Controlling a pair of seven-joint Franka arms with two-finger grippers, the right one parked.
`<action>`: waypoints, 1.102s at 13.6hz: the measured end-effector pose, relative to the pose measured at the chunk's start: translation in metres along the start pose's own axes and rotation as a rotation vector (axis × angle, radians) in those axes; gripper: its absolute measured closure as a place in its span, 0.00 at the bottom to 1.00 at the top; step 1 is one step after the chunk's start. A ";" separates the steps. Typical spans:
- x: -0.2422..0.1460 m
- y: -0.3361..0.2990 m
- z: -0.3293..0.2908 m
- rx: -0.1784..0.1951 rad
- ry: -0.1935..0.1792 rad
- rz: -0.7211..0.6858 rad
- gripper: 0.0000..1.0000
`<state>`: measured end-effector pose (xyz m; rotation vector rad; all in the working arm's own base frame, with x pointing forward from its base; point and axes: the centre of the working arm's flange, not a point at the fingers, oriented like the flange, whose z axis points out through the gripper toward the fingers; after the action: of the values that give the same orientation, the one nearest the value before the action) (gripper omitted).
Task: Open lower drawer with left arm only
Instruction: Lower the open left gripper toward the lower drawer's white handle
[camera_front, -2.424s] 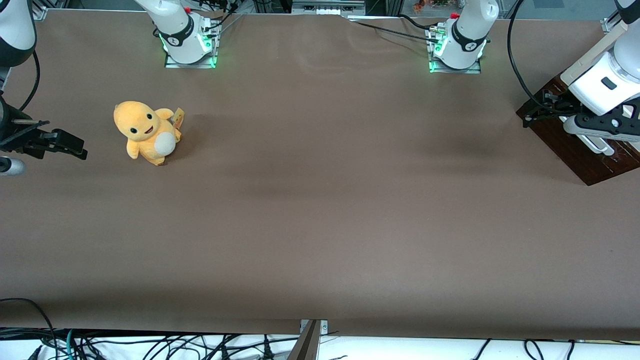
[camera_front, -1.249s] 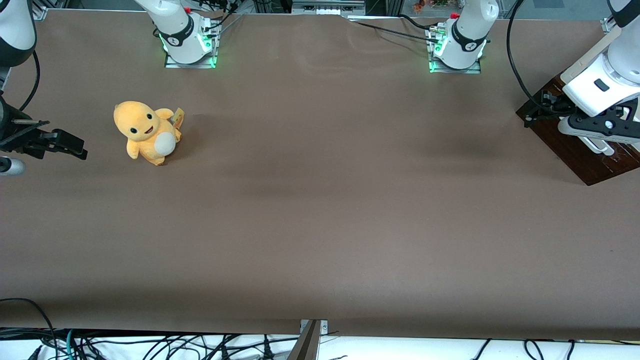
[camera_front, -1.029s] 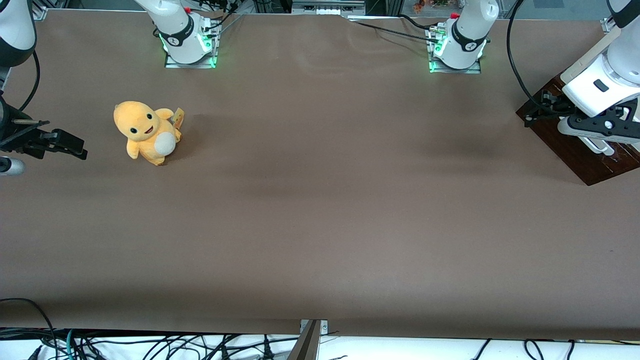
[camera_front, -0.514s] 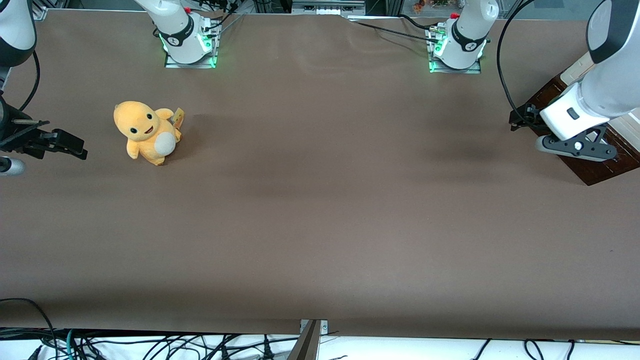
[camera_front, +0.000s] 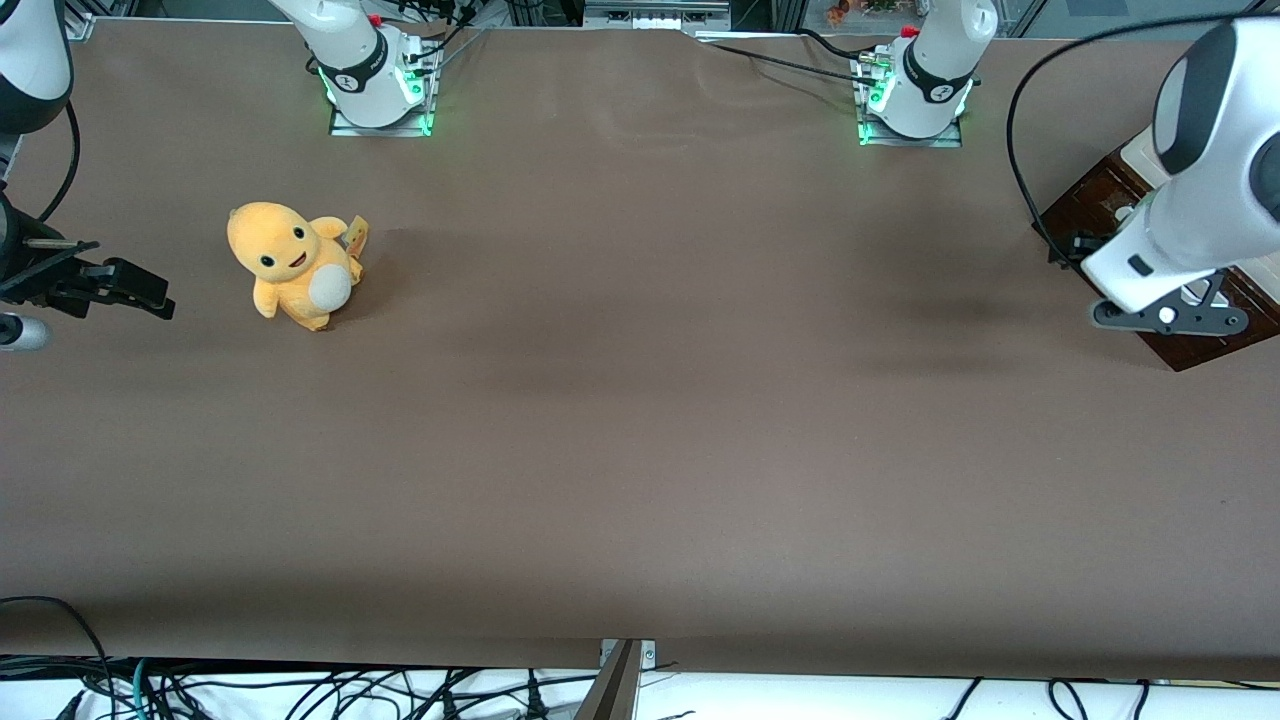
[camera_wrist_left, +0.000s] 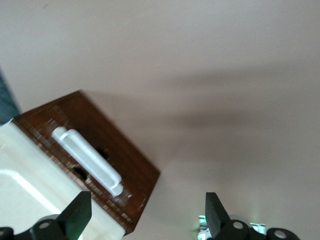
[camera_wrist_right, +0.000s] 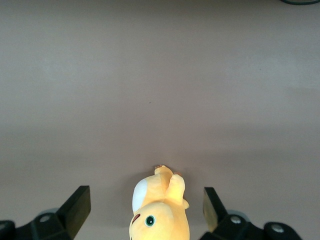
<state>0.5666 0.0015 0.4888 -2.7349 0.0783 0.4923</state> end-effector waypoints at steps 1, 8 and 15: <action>0.008 -0.002 0.016 0.061 -0.046 -0.054 0.00; 0.056 -0.012 0.141 0.382 -0.274 -0.394 0.00; 0.066 0.005 0.247 0.705 -0.328 -0.586 0.00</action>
<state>0.5471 0.0856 0.2480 -1.8419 -0.5168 0.5854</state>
